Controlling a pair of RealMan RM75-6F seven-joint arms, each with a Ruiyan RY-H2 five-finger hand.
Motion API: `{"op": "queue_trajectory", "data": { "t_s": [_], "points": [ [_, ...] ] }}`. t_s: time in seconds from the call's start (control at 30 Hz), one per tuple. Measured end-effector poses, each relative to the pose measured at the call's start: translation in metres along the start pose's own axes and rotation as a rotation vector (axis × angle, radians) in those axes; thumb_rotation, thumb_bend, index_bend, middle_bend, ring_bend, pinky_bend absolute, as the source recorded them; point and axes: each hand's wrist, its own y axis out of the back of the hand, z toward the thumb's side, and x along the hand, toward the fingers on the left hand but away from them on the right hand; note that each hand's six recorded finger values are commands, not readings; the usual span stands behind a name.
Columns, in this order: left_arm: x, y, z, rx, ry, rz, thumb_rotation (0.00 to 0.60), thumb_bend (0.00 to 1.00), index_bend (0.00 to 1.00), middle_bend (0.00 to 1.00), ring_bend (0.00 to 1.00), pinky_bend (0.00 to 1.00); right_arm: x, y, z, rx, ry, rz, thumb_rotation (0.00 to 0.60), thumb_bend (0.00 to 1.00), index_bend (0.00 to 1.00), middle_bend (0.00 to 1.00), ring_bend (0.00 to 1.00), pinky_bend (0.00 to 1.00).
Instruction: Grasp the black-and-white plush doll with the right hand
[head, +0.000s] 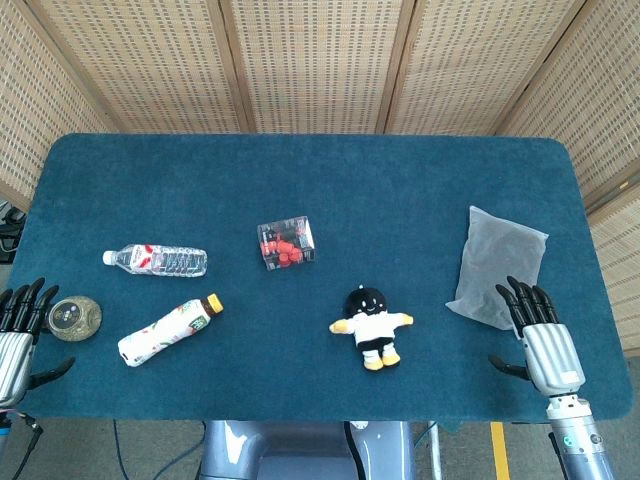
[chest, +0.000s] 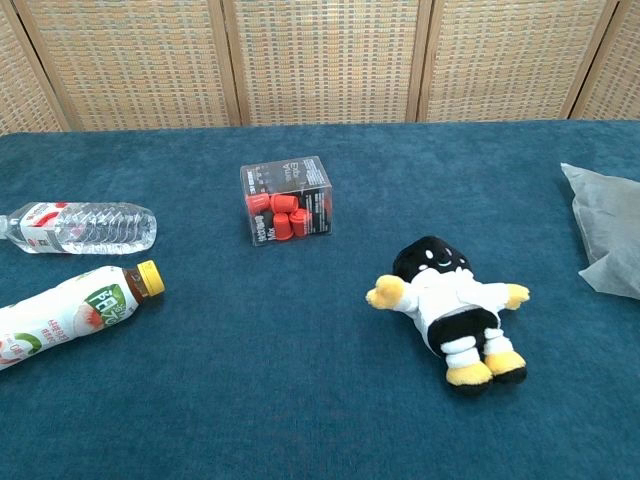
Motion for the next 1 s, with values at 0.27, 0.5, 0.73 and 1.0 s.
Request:
{"op": "queue_trajectory", "data": {
  "t_s": [0.27, 0.5, 0.73, 1.0],
  "points": [
    [-0.0016, 0.001, 0.0019, 0.004, -0.005, 0.004, 0.6, 0.0, 0.0, 0.0, 0.0, 0.0, 0.0006, 0.0018, -0.0007, -0.006, 0.002, -0.003, 0.6, 0.21, 0.08, 0.0, 0.0, 0.0],
    [-0.0014, 0.0029, 0.0029, 0.001, -0.009, 0.012, 0.6, 0.0, 0.0, 0.0, 0.0, 0.0, 0.0006, 0.0028, 0.0002, -0.021, 0.007, -0.003, 0.6, 0.21, 0.09, 0.0, 0.0, 0.0],
    [-0.0007, 0.0035, 0.0011, -0.003, -0.005, 0.012, 0.6, 0.0, 0.0, 0.0, 0.0, 0.0, 0.0003, -0.0011, 0.0021, -0.02, 0.02, 0.018, 0.6, 0.21, 0.1, 0.0, 0.0, 0.0],
    [-0.0009, 0.0033, 0.0018, -0.002, -0.006, 0.008, 0.6, 0.0, 0.0, 0.0, 0.0, 0.0, 0.0003, 0.0001, 0.0024, -0.021, 0.025, 0.016, 0.6, 0.21, 0.12, 0.0, 0.0, 0.0]
  ]
}}
